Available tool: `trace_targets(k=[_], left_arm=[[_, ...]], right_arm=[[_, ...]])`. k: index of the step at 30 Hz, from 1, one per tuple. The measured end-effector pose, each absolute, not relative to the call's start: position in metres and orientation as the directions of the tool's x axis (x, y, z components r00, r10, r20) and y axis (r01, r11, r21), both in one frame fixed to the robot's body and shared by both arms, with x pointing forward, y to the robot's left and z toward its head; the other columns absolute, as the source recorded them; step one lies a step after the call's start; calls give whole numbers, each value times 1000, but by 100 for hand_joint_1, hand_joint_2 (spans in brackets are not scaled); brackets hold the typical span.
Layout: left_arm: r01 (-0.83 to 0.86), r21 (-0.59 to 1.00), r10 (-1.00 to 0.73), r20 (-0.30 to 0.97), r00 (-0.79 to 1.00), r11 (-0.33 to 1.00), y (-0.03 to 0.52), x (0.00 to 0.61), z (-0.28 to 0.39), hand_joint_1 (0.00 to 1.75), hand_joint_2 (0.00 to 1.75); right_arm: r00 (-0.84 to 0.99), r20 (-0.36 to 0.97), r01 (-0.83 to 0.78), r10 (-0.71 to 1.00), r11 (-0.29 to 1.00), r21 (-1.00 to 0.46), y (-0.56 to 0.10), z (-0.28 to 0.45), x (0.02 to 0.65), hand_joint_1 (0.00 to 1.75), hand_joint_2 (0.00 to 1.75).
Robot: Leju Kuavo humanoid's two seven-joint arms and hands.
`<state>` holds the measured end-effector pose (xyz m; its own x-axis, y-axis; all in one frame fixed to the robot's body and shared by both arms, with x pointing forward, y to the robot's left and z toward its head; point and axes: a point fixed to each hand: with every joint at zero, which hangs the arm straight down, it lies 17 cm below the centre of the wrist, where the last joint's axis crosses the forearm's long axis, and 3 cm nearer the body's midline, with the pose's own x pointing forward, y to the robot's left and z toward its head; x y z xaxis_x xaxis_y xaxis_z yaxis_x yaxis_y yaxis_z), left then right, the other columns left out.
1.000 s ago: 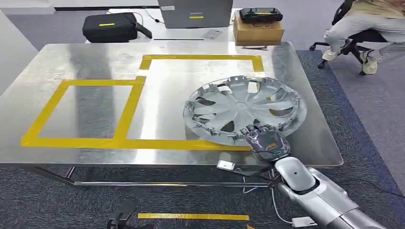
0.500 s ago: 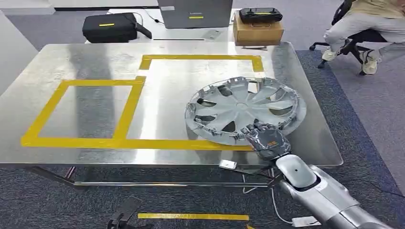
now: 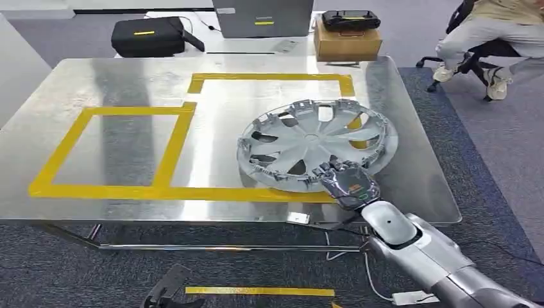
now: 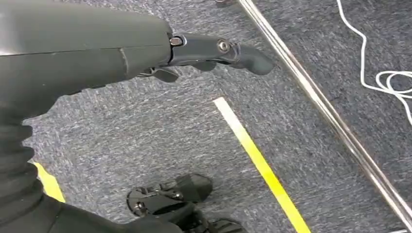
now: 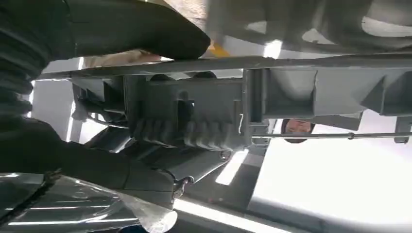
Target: Take the parts from the cabinet and place them on the table.
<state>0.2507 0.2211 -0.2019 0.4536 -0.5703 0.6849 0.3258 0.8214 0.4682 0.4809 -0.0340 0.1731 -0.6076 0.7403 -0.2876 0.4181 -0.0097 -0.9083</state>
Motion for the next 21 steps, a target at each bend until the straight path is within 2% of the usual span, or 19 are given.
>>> trace_targets(k=[21], left_arm=[[356,463,-583,676,450,812,216,248,-204,0,175]], right_arm=[[-666,-264,388,697,21,-922,-3,165,470,143,175]])
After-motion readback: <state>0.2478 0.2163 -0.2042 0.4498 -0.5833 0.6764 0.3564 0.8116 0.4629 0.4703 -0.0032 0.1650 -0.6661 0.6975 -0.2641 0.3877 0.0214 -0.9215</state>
